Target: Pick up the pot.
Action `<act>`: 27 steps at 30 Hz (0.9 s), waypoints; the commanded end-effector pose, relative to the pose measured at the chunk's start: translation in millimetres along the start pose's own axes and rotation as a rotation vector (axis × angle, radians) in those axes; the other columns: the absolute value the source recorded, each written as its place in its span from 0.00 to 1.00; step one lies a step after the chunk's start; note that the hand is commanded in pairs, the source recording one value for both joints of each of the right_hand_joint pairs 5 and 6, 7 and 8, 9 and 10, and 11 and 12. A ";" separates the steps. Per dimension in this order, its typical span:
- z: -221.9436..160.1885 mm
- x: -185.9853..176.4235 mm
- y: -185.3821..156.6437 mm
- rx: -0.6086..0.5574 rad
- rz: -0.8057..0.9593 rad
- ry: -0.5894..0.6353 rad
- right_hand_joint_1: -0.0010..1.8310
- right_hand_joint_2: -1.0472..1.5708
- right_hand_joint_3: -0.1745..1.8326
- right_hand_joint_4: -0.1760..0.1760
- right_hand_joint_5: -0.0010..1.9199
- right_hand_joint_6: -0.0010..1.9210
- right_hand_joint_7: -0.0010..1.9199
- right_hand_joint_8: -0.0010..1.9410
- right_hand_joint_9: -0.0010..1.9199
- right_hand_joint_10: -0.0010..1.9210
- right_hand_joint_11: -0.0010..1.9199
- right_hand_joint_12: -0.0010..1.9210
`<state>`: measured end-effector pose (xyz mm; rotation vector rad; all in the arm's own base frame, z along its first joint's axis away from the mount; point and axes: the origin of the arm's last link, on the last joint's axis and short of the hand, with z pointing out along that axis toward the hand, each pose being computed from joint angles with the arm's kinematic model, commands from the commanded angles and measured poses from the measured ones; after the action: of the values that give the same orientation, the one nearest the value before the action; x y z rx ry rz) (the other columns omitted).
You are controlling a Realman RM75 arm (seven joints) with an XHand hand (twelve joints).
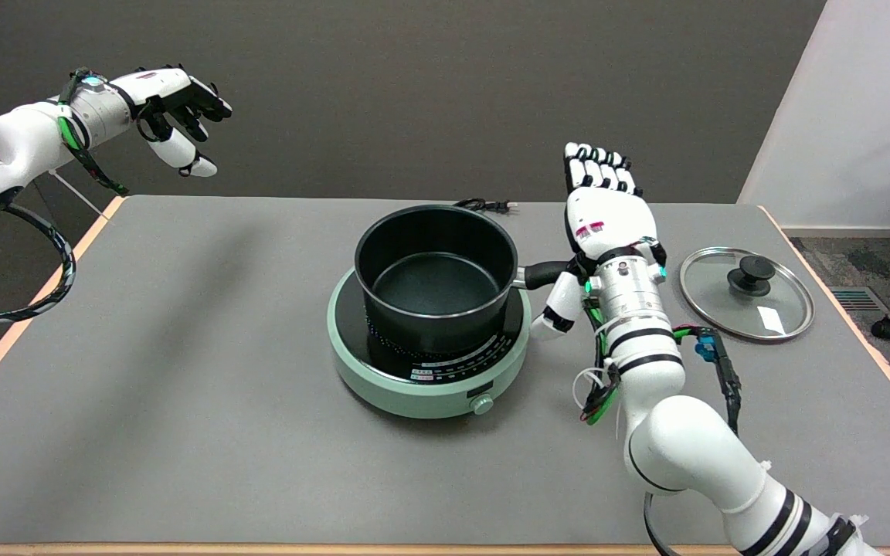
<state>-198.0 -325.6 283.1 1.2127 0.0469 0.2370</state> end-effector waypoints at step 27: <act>0.7 4.0 1.4 0.027 -0.009 -0.001 0.62 0.12 0.81 1.00 0.43 0.42 0.43 0.42 0.43 0.42 0.43 0.42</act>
<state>-197.1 -325.6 282.5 1.2329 0.0397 0.2327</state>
